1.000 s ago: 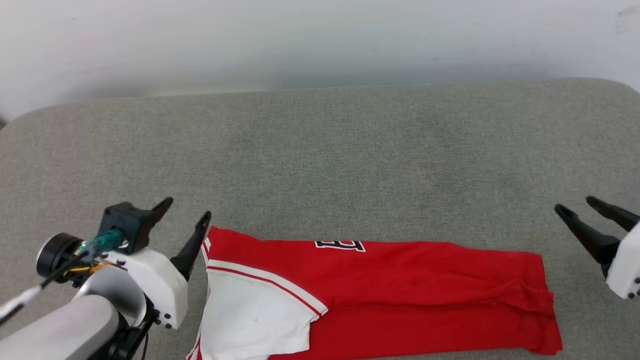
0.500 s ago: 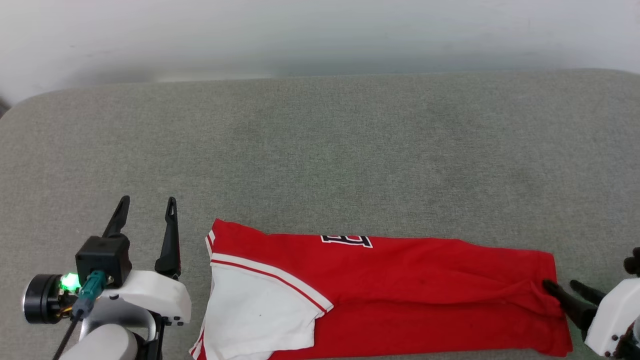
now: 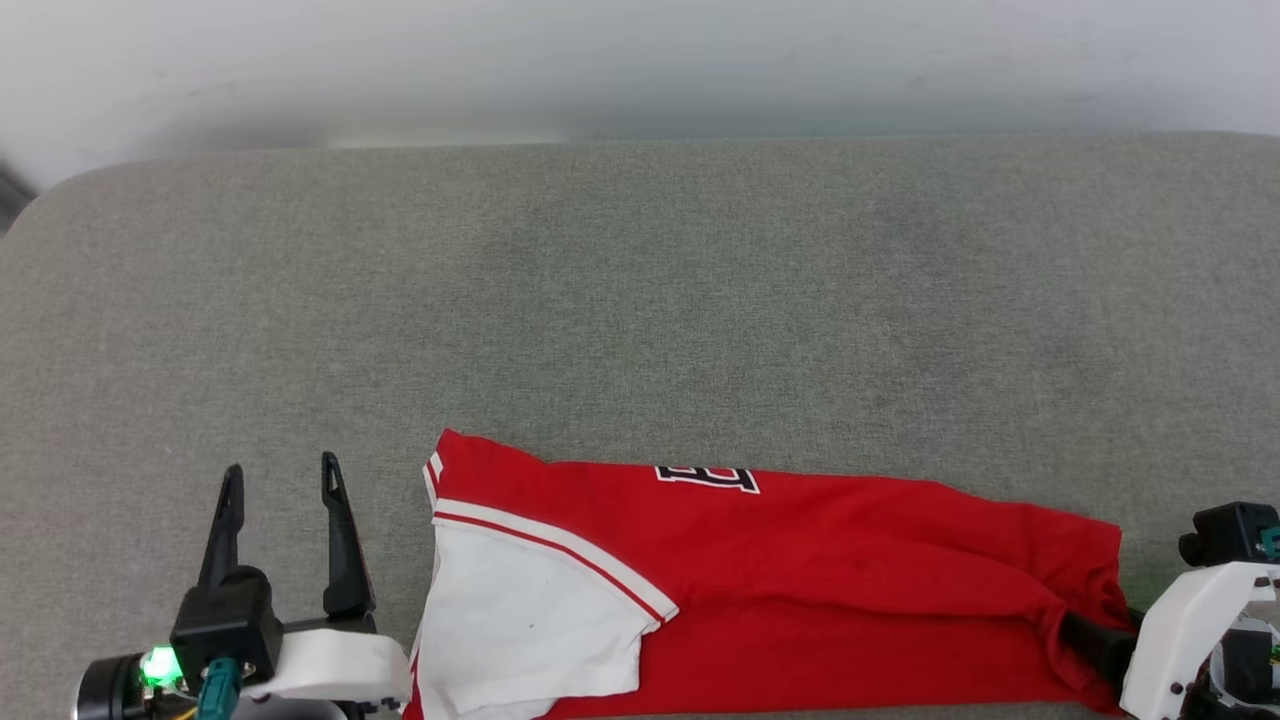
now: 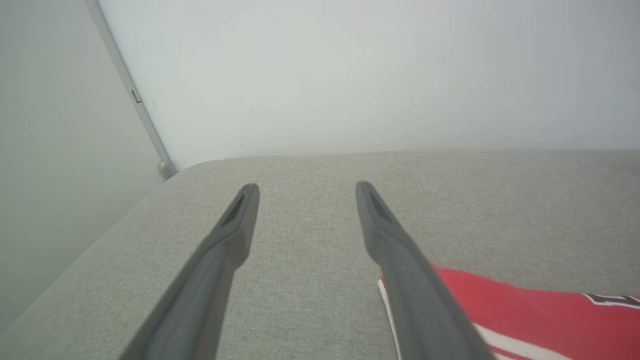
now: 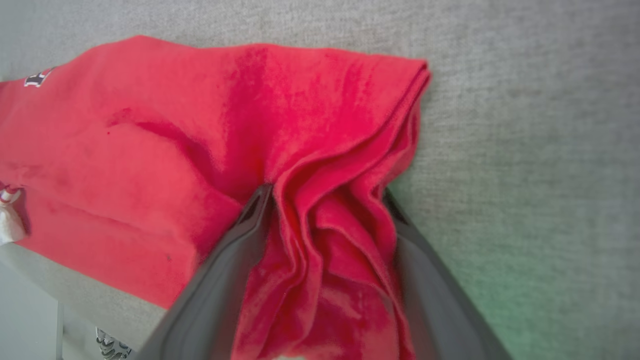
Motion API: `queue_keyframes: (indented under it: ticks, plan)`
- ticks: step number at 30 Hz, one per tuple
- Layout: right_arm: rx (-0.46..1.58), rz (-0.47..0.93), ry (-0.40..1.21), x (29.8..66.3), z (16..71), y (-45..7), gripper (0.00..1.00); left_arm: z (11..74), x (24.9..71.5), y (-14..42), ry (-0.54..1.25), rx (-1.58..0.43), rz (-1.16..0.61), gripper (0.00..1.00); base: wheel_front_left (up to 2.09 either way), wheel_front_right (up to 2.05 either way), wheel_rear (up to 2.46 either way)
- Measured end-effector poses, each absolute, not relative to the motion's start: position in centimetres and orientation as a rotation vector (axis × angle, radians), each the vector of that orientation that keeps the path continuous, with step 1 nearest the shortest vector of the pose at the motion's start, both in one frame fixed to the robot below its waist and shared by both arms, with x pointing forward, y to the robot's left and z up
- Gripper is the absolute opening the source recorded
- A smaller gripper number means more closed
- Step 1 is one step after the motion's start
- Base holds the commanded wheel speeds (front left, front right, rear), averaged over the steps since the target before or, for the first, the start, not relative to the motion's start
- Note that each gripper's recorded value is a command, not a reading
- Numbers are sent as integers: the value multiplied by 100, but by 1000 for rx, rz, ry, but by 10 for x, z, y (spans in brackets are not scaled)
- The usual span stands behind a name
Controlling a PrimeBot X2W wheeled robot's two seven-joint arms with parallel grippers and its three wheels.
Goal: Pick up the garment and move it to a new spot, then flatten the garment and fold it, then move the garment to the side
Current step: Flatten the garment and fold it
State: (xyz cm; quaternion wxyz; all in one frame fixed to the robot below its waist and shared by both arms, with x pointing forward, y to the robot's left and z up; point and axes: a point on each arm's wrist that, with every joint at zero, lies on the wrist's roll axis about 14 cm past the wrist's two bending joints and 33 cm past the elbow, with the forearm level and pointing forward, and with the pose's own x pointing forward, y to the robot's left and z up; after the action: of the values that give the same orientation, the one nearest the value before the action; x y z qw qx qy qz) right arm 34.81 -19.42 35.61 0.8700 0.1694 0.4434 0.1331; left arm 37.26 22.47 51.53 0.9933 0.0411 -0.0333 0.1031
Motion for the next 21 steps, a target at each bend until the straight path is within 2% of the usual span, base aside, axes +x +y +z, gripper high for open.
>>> queue_keyframes:
  ticks: [1,2,3,4,5,14,21]
  plan:
    - [352,280,929,348,356,-194,100,513,370,224,-64,83,214,100,0,0,0]
    - [347,283,931,348,355,-193,73,510,367,225,-59,79,225,100,0,0,0]
    - [344,286,933,348,355,-193,29,508,364,224,-55,79,227,100,0,0,0]
    - [341,286,932,349,356,-193,17,507,362,223,-54,81,230,100,0,0,0]
    - [337,287,931,349,356,-193,0,506,360,223,-55,83,240,100,0,0,0]
    - [298,298,917,349,367,-199,0,505,339,220,-61,93,264,100,0,0,0]
    - [223,208,880,360,390,-250,0,506,332,218,-66,109,253,100,0,0,0]
